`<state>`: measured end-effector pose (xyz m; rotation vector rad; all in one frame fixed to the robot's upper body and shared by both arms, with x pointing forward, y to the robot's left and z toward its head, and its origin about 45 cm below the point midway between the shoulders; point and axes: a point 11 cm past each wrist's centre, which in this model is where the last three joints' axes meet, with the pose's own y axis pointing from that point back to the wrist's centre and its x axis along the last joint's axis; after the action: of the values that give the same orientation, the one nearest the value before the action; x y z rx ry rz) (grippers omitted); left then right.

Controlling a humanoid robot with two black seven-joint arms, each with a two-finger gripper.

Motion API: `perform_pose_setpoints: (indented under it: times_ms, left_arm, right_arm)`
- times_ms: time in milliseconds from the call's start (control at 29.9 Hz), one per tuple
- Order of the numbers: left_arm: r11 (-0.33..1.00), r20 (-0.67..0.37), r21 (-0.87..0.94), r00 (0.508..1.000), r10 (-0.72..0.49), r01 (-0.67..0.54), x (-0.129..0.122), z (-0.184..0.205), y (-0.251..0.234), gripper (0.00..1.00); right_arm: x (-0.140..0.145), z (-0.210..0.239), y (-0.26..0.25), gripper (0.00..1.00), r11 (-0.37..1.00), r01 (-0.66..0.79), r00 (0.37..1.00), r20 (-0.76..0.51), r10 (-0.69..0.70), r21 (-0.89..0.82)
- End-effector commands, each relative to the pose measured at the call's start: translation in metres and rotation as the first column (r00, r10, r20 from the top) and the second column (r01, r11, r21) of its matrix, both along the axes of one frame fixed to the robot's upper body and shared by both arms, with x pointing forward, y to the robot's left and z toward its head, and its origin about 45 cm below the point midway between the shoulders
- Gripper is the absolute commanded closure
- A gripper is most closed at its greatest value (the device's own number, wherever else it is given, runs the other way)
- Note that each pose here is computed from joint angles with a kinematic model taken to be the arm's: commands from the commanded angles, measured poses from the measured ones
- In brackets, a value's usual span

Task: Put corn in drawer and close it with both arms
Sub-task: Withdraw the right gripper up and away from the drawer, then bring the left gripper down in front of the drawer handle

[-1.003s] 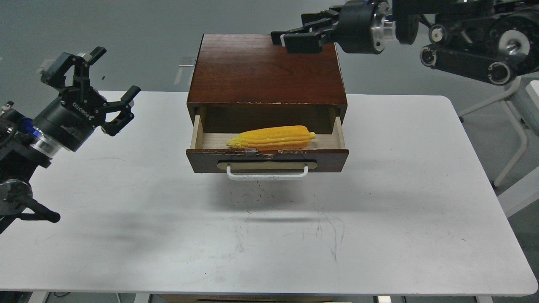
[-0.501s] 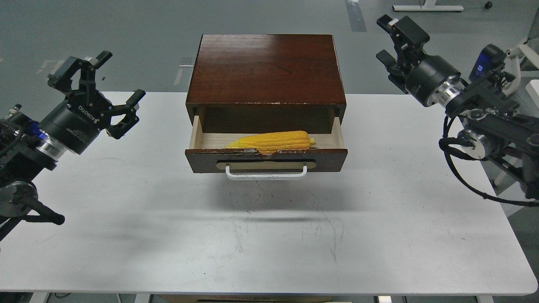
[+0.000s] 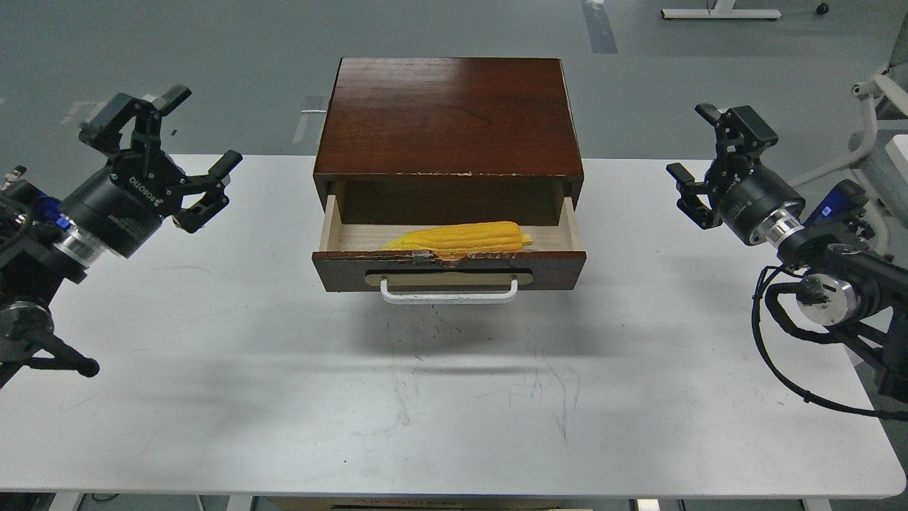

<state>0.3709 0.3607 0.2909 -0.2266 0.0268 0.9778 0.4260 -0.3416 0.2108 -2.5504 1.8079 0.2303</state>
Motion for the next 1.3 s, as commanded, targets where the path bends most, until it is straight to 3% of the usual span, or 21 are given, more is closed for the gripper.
perform_pose_setpoints:
  times_ms: [0, 134, 301, 535, 735, 1036, 1170, 1270]
  left_arm:
    - [0.989, 0.124, 0.116, 0.987, -0.101, 0.087, 0.008, 0.042, -0.024, 0.01]
    - [0.964, 0.235, 0.201, 0.947, -0.221, 0.175, 0.008, 0.080, -0.059, 0.01]
    - [0.878, 0.362, 0.367, 0.822, -0.439, 0.308, -0.012, 0.111, -0.128, 0.01]
    - [0.726, 0.424, 0.589, 0.629, -0.652, 0.355, -0.040, 0.092, -0.212, 0.01]
    - [0.589, 0.354, 0.718, 0.535, -0.767, 0.370, -0.063, 0.054, -0.252, 0.03]
    - [0.418, 0.184, 0.786, 0.473, -0.862, 0.456, -0.100, -0.008, -0.269, 0.06]
    - [0.387, 0.140, 0.791, 0.477, -0.868, 0.473, -0.110, -0.030, -0.266, 0.08]
    - [0.394, 0.111, 0.770, 0.503, -0.857, 0.502, -0.116, -0.045, -0.260, 0.15]
  right_arm:
    - [-0.001, -0.002, 0.001, 0.00, 1.000, 0.000, 1.000, -0.003, 0.000, 0.002]
    - [-0.001, -0.003, 0.000, 0.00, 1.000, 0.007, 1.000, -0.006, -0.007, -0.001]
    - [-0.007, -0.013, -0.002, 0.00, 1.000, 0.010, 1.000, -0.028, -0.010, -0.006]
    - [-0.012, -0.017, -0.004, 0.00, 1.000, 0.008, 0.999, -0.039, -0.008, 0.009]
    - [-0.015, -0.023, -0.006, 0.00, 1.000, 0.014, 0.999, -0.053, -0.013, 0.006]
    - [-0.016, -0.024, -0.007, 0.00, 1.000, 0.016, 0.998, -0.056, -0.016, 0.005]
    - [-0.016, -0.025, -0.007, 0.00, 1.000, 0.016, 0.998, -0.057, -0.016, 0.005]
    - [-0.017, -0.025, -0.009, 0.00, 1.000, 0.016, 0.998, -0.058, -0.016, 0.002]
